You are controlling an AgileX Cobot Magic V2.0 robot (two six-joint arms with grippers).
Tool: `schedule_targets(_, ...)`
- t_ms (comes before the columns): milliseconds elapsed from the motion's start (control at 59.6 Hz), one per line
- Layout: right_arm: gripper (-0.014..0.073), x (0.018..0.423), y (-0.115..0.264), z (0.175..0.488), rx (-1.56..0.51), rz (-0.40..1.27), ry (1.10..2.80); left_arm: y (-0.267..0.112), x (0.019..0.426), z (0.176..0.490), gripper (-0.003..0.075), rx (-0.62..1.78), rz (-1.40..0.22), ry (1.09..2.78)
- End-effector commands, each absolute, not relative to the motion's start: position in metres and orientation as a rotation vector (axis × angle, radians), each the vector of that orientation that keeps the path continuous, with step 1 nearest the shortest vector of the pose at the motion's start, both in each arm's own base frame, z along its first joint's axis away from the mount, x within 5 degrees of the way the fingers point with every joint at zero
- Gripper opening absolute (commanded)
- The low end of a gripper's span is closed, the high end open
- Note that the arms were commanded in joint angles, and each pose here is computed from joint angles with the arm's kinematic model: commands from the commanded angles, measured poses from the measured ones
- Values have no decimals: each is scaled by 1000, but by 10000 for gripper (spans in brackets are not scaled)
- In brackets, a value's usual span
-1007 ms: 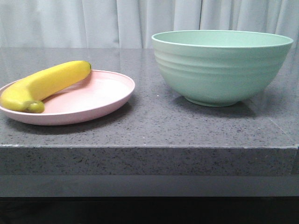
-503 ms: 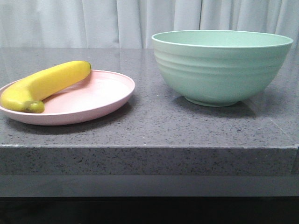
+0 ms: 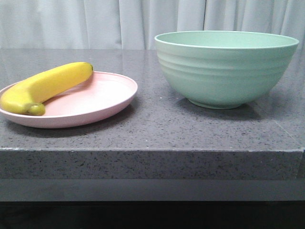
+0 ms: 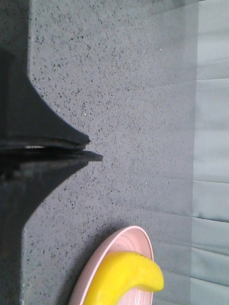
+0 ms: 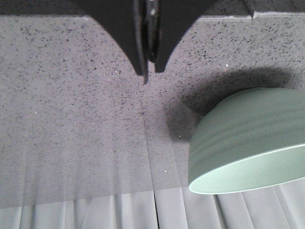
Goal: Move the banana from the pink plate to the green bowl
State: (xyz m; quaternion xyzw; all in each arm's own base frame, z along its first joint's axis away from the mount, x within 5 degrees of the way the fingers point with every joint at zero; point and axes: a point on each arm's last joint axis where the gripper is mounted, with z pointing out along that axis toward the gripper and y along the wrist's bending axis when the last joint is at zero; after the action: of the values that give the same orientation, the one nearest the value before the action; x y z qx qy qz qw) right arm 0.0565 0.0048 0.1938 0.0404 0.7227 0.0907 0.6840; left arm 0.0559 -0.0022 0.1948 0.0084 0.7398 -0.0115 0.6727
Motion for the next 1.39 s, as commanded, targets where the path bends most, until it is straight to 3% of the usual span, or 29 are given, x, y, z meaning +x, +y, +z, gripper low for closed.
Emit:
schedule_targets(0, -106, 55, 4, 202, 90, 191, 1522, -1, 55, 204, -20, 4, -20, 1545)
schedule_targets(168, -106, 55, 3, 204, 92, 191, 1494, 0, 54, 213, -20, -17, -29, 1449)
schedule_targets(319, -106, 51, 3, 224, 87, 194, 1441, 0, 49, 241, -20, -19, -37, 1383)
schedule_targets(604, -106, 47, 5, 310, 60, 192, 1464, -2, 61, 322, -20, -3, -50, 1478)
schedule_targets(721, -106, 63, 6, 332, 60, 191, 1539, -2, 79, 333, -20, -4, -49, 1532)
schedule_targets(889, -97, 77, 7, 335, 62, 189, 1600, -2, 86, 333, -8, -5, -49, 1553)
schedule_targets(990, 28, 77, 7, 335, 62, 189, 1601, -2, 86, 333, 130, -5, -49, 1552)
schedule_targets(1107, 321, 77, 7, 335, 62, 188, 1600, -2, 86, 333, 462, -5, -49, 1552)
schedule_targets(1158, 438, 77, 7, 335, 62, 188, 1600, -2, 86, 333, 568, -5, -49, 1552)
schedule_targets(1258, 543, 77, 7, 335, 62, 188, 1600, -2, 86, 333, 622, -5, -49, 1554)
schedule_targets(1376, 546, 77, 7, 335, 62, 189, 1600, -3, 86, 332, 619, -19, -69, 1560)
